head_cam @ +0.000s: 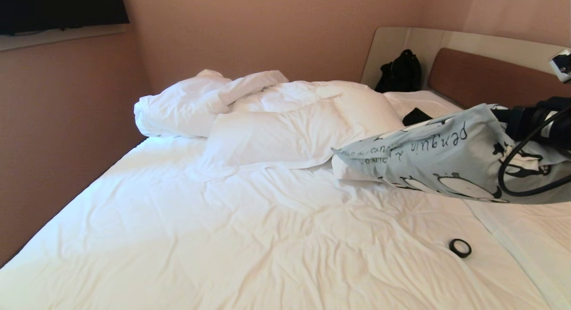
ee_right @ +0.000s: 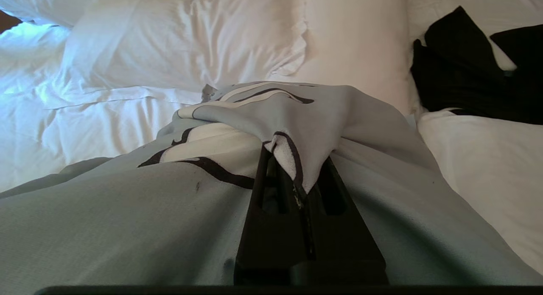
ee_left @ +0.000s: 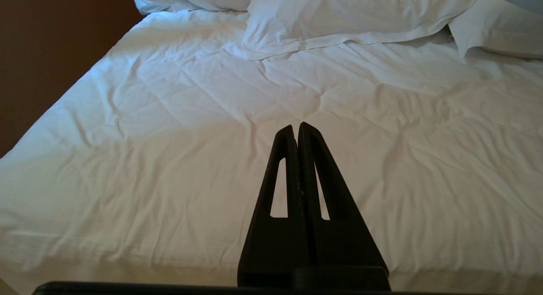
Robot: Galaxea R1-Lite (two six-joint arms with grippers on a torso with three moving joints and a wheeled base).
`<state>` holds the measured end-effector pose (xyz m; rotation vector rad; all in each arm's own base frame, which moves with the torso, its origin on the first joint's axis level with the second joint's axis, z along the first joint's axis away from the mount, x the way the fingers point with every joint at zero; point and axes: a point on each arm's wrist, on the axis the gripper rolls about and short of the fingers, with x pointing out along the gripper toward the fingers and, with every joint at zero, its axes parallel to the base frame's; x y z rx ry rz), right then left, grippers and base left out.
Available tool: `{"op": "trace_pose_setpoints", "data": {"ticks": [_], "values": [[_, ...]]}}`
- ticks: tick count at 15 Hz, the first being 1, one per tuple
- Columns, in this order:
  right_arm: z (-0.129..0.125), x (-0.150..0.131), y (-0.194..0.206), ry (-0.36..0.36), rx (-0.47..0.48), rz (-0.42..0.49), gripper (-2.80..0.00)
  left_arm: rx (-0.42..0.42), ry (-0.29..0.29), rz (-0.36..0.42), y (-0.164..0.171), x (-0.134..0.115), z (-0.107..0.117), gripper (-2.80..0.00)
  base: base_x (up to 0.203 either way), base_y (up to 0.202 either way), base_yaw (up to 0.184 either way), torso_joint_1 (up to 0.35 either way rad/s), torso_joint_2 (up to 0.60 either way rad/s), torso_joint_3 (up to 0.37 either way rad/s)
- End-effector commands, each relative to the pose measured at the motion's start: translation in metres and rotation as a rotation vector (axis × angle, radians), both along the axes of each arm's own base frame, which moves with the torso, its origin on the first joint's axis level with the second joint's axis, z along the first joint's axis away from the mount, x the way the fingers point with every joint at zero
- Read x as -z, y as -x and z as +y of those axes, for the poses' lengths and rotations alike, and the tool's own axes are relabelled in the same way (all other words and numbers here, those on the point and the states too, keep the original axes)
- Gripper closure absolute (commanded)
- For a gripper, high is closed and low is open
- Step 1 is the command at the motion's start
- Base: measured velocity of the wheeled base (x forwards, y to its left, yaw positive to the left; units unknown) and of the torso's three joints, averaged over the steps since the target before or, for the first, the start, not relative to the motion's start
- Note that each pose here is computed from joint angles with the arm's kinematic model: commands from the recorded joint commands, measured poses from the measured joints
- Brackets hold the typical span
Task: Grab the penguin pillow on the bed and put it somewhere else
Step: Move to the head of the bed, then place the pillow at the bedside
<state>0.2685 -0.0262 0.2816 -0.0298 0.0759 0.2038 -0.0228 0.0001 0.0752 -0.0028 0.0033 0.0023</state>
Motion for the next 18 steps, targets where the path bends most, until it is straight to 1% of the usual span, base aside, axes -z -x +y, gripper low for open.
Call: {"op": "trace_pose_setpoints", "data": {"ticks": [1,14,16,18], "values": [[0.0,0.0,-0.0002,0.001,-0.002,-0.002,0.0,-0.002,0.0,0.001,-0.0001,0.0005,0.0,0.0,0.0,-0.194,-0.001,0.009,0.0,0.002],[-0.0002,0.0015,-0.0018,0.001,-0.002,0.004,0.0,-0.001,0.0,0.001,-0.0001,0.0005,0.0,0.0,0.0,-0.19,0.0,0.003,0.0,0.001],[-0.0008,0.0016,-0.0024,0.001,0.001,0.004,0.0,-0.001,0.0,0.001,-0.0001,0.0005,0.0,0.0,0.0,-0.049,-0.001,0.001,0.0,0.001],[-0.0066,0.0014,-0.0027,0.001,0.022,0.004,0.0,-0.001,0.002,0.001,-0.0001,0.0005,0.0,0.0,0.0,0.0,0.0,0.0,0.0,0.0]]}}
